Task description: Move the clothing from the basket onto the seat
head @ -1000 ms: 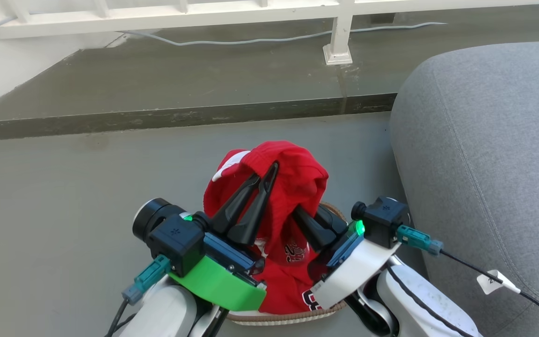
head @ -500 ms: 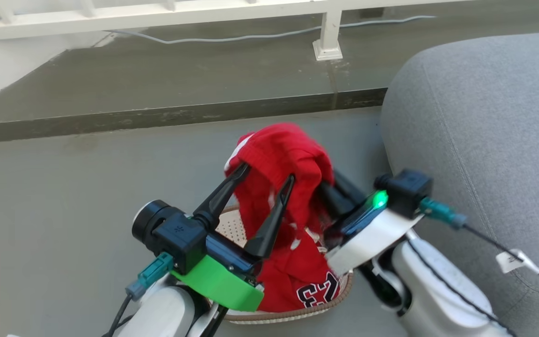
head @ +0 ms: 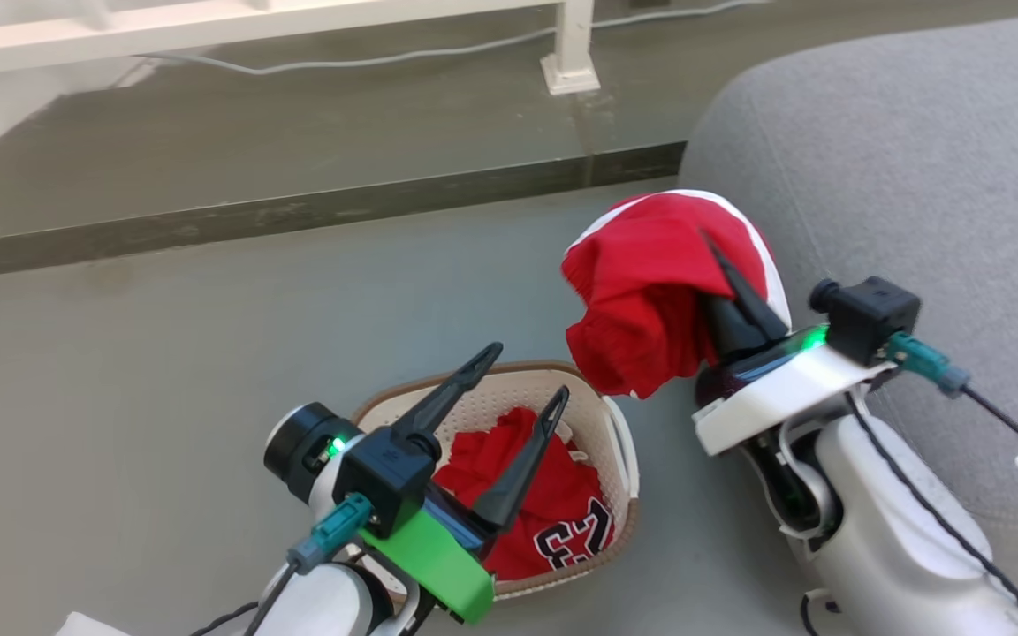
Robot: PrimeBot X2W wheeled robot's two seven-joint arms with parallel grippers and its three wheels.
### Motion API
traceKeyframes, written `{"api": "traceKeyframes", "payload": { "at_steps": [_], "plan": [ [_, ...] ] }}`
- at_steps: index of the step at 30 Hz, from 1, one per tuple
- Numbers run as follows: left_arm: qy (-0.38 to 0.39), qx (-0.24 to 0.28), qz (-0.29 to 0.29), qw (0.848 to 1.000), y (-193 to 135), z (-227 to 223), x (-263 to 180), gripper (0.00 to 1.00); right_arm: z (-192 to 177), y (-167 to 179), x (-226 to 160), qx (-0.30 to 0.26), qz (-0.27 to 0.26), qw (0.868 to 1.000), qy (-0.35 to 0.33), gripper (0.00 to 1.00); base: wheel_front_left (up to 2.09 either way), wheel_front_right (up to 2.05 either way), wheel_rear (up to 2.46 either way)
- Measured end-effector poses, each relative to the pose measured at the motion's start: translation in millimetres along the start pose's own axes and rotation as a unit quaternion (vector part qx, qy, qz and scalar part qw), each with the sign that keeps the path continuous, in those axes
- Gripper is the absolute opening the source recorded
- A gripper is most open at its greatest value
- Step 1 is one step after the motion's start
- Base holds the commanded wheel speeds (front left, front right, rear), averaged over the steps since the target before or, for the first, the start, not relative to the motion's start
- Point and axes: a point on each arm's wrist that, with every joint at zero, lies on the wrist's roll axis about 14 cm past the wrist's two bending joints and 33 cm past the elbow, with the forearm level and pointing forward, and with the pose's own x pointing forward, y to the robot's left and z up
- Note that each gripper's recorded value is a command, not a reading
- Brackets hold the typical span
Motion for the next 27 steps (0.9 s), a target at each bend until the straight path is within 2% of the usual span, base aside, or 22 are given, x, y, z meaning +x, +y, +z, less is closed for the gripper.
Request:
{"api": "traceKeyframes", "payload": {
  "at_steps": [7,27],
  "plan": [
    [0.032,-0.009,-0.032,0.999,-9,-21,7,1.00,3,-48,-13,-0.008,-0.075,0.997,-0.002,0.00,0.00,0.00,0.00],
    [0.072,-0.029,-0.114,0.990,-28,-61,38,1.00,4,-131,-58,-0.016,-0.218,0.976,0.001,0.00,0.00,0.00,0.00]
  ]
}}
